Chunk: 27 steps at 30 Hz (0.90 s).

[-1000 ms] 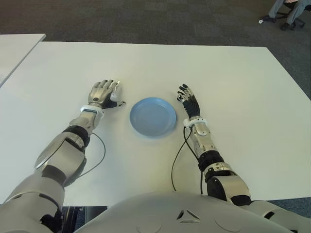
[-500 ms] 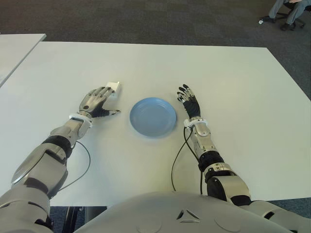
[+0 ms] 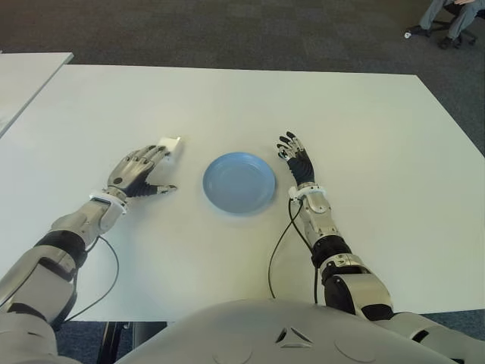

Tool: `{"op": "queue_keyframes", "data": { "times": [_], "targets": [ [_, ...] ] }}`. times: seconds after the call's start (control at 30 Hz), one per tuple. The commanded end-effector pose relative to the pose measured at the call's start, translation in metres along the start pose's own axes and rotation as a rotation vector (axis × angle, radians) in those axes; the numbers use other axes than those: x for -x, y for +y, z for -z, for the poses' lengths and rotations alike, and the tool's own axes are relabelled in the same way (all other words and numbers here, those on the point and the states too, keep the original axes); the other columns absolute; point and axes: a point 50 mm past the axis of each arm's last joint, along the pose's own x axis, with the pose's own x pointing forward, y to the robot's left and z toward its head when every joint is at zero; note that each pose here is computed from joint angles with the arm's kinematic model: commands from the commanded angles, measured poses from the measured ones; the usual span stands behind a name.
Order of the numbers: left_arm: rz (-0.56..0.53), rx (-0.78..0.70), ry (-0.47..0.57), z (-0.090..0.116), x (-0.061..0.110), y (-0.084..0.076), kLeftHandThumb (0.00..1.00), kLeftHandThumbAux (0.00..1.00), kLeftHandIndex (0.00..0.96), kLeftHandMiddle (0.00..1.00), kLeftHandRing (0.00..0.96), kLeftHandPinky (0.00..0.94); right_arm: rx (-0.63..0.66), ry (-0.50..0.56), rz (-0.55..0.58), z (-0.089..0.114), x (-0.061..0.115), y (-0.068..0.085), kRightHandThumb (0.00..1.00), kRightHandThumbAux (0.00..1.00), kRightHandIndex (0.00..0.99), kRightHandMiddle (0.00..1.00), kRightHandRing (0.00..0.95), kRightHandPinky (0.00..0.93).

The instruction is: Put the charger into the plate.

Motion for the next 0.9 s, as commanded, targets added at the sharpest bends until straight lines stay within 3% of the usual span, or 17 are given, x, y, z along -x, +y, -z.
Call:
{"op": "queue_keyframes", "data": {
  "times": [0.03,0.9],
  "targets": [
    [0.183,0.0,-0.001,-0.002,0.024,-0.03,0.129,0.578,0.0,0.0,0.0,0.023,-0.015,0.114,0.022,0.023,0.012,-0.006,0.0,0.561,0.064,0.172,0.166,0.173],
    [0.143,0.018,-0.129,-0.017,0.037,-0.015,0.002,0.591,0.0,0.0,0.0,0.005,-0.005,0.108,0.018,0.023,0.012,-0.006,0.0,0.573,0.073,0.202,0.196,0.185]
  ]
}}
